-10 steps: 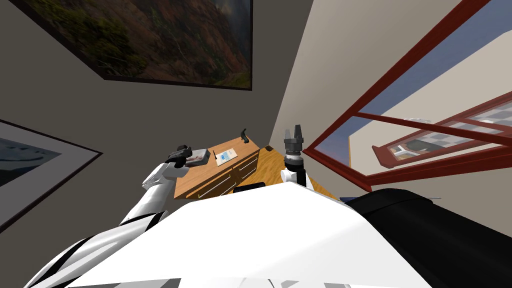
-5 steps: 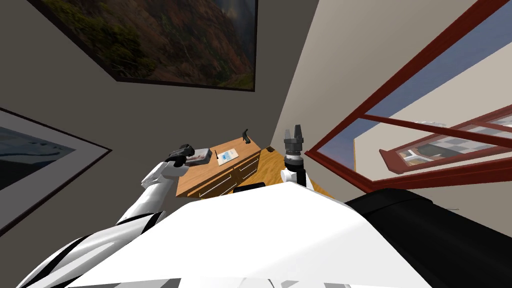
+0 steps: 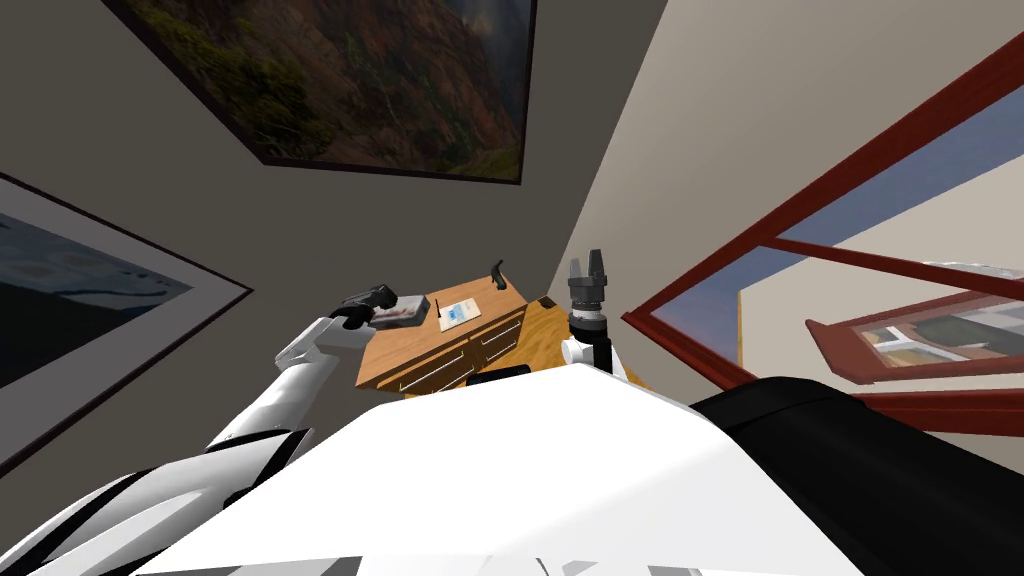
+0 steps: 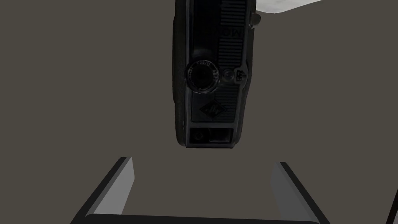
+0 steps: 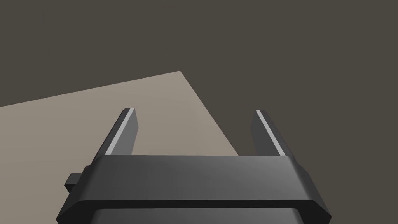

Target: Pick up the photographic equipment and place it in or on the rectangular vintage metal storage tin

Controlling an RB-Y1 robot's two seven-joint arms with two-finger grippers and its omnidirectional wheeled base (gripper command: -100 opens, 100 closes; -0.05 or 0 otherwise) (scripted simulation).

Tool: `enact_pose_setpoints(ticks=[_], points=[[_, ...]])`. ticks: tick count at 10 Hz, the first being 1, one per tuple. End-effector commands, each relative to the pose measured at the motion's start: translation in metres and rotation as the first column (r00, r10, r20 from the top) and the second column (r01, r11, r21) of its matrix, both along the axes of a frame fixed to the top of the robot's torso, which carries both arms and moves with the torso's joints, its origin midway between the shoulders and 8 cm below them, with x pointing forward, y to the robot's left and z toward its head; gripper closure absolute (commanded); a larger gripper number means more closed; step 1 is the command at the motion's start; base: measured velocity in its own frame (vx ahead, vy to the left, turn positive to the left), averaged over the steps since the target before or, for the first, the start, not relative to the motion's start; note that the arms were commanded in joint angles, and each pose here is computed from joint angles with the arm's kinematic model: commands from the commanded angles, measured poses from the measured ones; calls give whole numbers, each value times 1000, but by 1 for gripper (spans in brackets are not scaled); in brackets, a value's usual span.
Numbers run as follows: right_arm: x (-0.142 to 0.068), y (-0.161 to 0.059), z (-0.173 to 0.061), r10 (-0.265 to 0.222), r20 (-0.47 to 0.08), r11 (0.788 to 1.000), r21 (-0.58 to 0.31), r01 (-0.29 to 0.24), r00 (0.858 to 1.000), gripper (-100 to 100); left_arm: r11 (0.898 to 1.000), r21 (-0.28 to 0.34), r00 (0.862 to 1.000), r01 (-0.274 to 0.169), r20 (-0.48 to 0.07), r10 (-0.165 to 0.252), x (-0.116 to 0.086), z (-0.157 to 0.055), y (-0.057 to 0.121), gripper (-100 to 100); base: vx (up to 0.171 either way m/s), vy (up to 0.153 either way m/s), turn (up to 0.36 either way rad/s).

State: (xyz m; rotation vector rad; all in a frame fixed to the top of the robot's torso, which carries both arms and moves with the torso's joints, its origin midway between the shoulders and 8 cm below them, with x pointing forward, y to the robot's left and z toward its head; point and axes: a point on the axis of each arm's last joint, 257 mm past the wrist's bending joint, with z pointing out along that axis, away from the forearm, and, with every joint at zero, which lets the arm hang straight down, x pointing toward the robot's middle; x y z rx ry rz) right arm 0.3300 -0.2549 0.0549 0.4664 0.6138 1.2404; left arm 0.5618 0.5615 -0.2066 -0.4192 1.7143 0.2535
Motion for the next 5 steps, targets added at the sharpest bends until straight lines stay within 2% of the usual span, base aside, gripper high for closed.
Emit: enact_pose_setpoints(ticks=[1, 4, 5], points=[[0, 0, 0, 0, 0, 1000, 0, 0, 1000, 0, 1000, -11, 1000, 11, -1, -11, 5, 1, -4, -100, 57, -43, 57], [0, 0, 0, 0, 0, 1000, 0, 0, 1000, 0, 998, -3, 997, 68, -18, -68, 15, 9, -20, -100, 62, -47, 182], [0, 0, 0, 0, 0, 1000, 0, 0, 1000, 0, 998, -15, 998, 68, -16, -68, 15, 9, -20, -100, 50, -39, 50]])
